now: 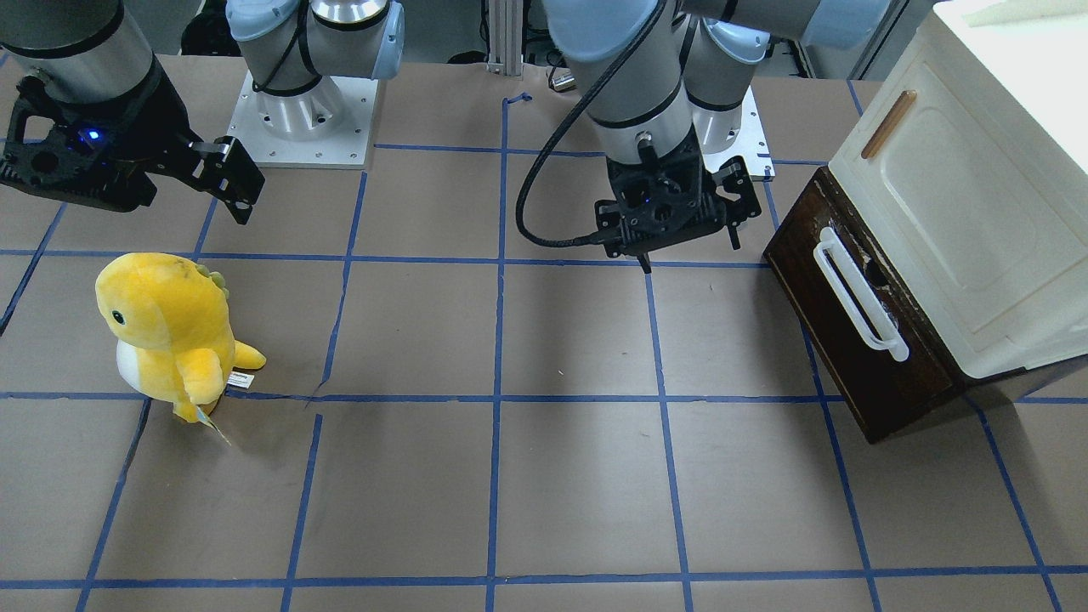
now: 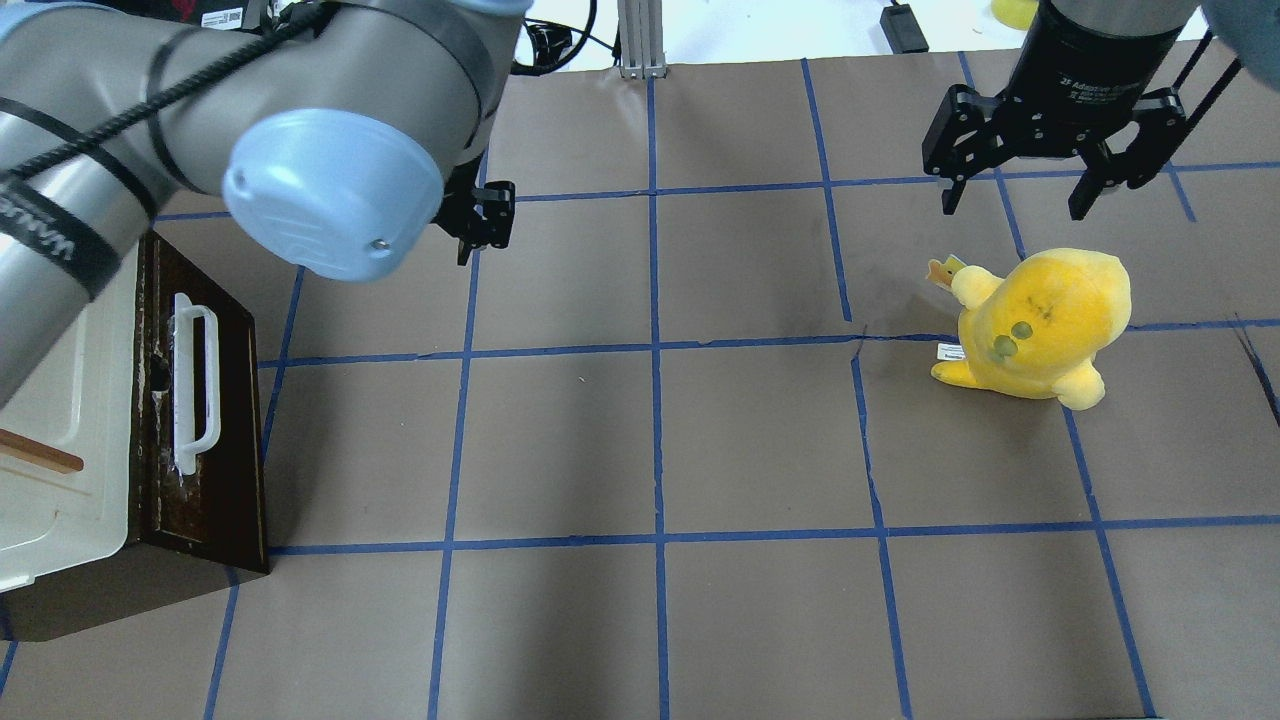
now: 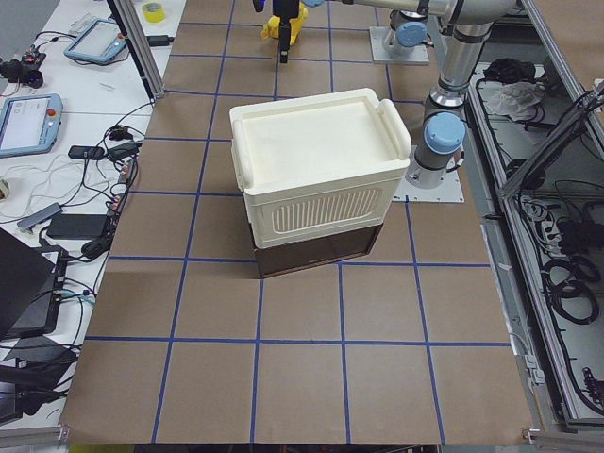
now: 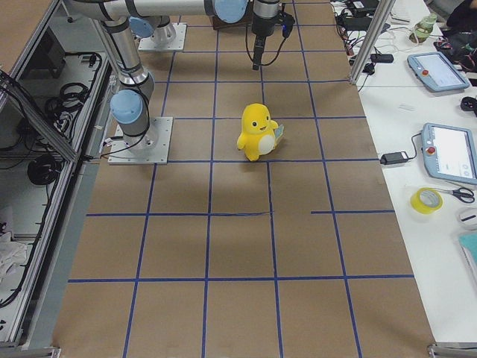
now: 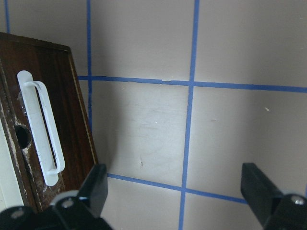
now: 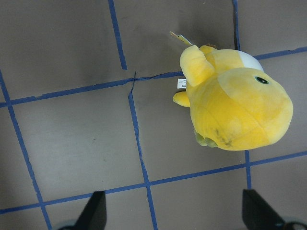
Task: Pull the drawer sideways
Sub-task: 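Move the left gripper down to the white drawer handle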
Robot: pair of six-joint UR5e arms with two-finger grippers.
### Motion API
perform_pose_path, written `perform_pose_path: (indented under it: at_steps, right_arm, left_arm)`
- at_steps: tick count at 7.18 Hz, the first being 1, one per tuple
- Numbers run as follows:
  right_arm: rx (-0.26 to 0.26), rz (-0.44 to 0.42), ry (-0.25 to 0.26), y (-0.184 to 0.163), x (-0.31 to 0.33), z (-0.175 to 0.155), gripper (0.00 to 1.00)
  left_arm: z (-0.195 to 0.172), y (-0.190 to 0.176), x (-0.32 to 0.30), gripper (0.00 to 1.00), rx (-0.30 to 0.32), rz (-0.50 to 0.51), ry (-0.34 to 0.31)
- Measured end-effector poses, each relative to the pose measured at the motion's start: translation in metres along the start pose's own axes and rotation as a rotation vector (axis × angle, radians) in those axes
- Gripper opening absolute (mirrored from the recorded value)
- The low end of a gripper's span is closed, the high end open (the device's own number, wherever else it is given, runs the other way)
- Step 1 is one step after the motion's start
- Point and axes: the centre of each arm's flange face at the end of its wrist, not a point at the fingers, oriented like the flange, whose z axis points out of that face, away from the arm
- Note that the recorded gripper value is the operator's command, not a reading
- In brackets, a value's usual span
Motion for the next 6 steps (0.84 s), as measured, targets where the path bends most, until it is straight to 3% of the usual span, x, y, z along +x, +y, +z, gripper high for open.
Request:
perform_pose_path:
  at_steps: [3, 4, 6]
  right_arm:
    - [0.0, 0.0, 0.0, 0.0, 0.0, 0.0, 1.0]
    - [0.0, 0.0, 0.0, 0.0, 0.0, 0.0, 1.0]
    - [0.0, 0.001, 0.0, 0.0, 0.0, 0.0, 1.0]
  left_arm:
    - [0.103, 0.016, 0.038, 1.0, -0.011, 0.081, -0.391]
    - [0.137, 0.015, 0.033, 1.0, -0.036, 0.095, -0.481]
    - [0.192, 0.005, 0.01, 1.0, -0.126, 0.082, -0.55]
